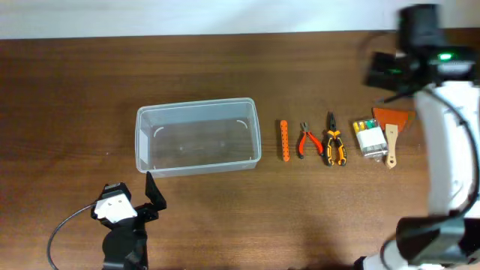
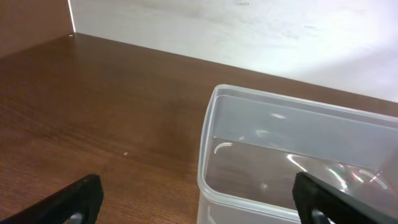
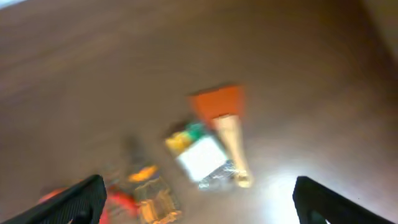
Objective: Pack container
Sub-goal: 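Move the right gripper to the orange scraper and grasp its handle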
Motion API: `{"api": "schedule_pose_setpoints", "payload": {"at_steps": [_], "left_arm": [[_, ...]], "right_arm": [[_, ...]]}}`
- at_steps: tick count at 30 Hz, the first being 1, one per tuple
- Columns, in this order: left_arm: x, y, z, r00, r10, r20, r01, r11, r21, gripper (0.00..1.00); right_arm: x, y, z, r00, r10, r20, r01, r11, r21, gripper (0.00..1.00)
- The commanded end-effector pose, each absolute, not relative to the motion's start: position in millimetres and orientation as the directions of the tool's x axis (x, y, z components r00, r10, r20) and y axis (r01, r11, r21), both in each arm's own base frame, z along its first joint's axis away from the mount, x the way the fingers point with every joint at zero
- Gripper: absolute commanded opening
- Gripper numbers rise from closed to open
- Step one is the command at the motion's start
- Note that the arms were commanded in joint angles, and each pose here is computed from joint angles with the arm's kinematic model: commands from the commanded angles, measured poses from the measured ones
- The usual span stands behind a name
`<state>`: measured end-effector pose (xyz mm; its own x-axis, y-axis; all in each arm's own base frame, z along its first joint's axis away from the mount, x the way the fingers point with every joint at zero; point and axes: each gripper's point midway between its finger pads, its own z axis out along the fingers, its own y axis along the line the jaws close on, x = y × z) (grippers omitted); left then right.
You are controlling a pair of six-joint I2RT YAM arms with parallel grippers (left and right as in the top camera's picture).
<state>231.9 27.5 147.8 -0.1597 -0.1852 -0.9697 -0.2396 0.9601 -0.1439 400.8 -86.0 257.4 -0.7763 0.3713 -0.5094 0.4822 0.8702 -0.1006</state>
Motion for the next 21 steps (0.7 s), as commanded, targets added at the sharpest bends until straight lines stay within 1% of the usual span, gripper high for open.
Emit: {"api": "schedule_pose_setpoints", "payload": {"at_steps": [1, 5, 9, 13, 17, 21], "left_arm": [[232, 27, 147, -0.162, -0.176, -0.971, -0.237, 0.962, -0.135, 0.99], [232, 27, 147, -0.162, -0.176, -0.971, -0.237, 0.962, -0.135, 0.99], [232, 27, 147, -0.162, -0.176, -0.971, -0.237, 0.962, -0.135, 0.99], [232, 27, 147, -0.162, -0.176, -0.971, -0.237, 0.962, -0.135, 0.99], [232, 27, 147, -0.162, -0.176, -0.971, -0.237, 0.962, -0.135, 0.99], [232, 27, 147, -0.162, -0.176, -0.971, -0.237, 0.962, -0.135, 0.99]], "right_arm": [[389, -140, 191, -0.787, 0.523, -0.327, 0.564, 0.825, -0.038, 0.95], [387, -162, 147, -0.808, 0.554, -0.199, 0.557, 0.829, 0.045, 0.88], [393, -170, 106, -0.871, 0.476, -0.126, 0.477, 0.879, 0.024, 0.88], [392, -168, 71, -0.889, 0.456, -0.045, 0.455, 0.890, 0.019, 0.87], [392, -160, 48, -0.901, 0.434, 0.011, 0.435, 0.901, 0.014, 0.84], [391, -156, 35, -0.904, 0.424, 0.045, 0.425, 0.905, 0.005, 0.80]]}}
